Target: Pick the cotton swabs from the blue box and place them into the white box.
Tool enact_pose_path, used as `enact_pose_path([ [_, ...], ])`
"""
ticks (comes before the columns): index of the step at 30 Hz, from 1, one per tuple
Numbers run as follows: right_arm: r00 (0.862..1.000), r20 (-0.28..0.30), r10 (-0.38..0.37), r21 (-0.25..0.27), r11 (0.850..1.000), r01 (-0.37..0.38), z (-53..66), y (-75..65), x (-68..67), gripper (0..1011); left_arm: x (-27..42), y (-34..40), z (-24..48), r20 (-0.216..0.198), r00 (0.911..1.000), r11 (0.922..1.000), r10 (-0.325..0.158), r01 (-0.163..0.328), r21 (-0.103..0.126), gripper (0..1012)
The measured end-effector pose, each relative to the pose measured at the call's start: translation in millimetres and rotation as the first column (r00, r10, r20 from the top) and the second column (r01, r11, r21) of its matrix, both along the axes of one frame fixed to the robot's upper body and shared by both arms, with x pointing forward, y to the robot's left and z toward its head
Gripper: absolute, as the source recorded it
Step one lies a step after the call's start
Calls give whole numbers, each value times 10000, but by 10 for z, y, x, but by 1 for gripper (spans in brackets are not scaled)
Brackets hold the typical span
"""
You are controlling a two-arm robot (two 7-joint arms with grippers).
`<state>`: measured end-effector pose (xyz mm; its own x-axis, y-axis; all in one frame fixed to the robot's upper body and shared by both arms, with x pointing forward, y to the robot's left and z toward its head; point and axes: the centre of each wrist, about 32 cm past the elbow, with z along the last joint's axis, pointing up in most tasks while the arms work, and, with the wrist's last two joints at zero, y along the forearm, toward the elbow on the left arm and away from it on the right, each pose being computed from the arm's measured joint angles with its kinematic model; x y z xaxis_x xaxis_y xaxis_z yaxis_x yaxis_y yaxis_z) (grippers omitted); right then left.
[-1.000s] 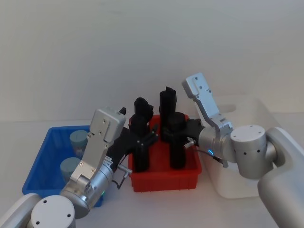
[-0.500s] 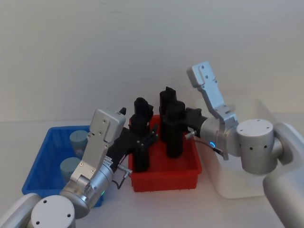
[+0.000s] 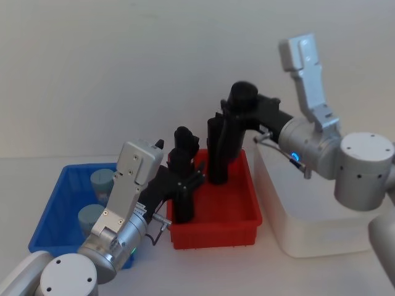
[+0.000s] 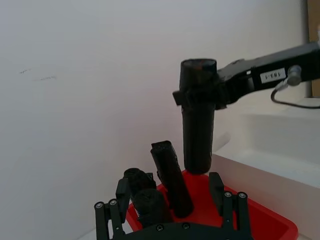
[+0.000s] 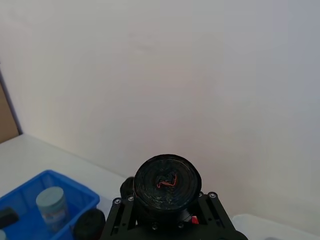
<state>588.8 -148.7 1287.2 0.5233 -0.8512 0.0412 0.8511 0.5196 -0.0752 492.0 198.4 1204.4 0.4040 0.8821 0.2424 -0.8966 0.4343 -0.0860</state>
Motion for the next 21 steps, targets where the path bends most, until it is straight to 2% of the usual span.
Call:
enact_pose_path([
  [4, 9973, 634, -366, 289, 9990, 348, 132, -106, -63, 475, 0, 0, 0, 0, 10000, 10000, 0, 0, 0, 1005],
  [8, 9929, 976, -681, 401, 9971, 644, 196, -180, -106, 475, 0, 0, 0, 0, 10000, 10000, 1, -1, 0, 1004],
  [13, 9801, 1481, -1323, 500, 9907, 1262, 271, -317, -195, 475, 0, 0, 0, -1, 10000, 10000, 0, 0, 1, 1004],
  [18, 9671, 1711, -1882, 466, 9820, 1828, 276, -423, -272, 475, 0, 0, 0, 0, 10000, 10000, 0, 0, 0, 1004],
  [21, 9562, 1720, -2369, 388, 9715, 2337, 230, -499, -334, 475, 0, 0, 0, 0, 10000, 10000, 0, 0, 0, 1005],
])
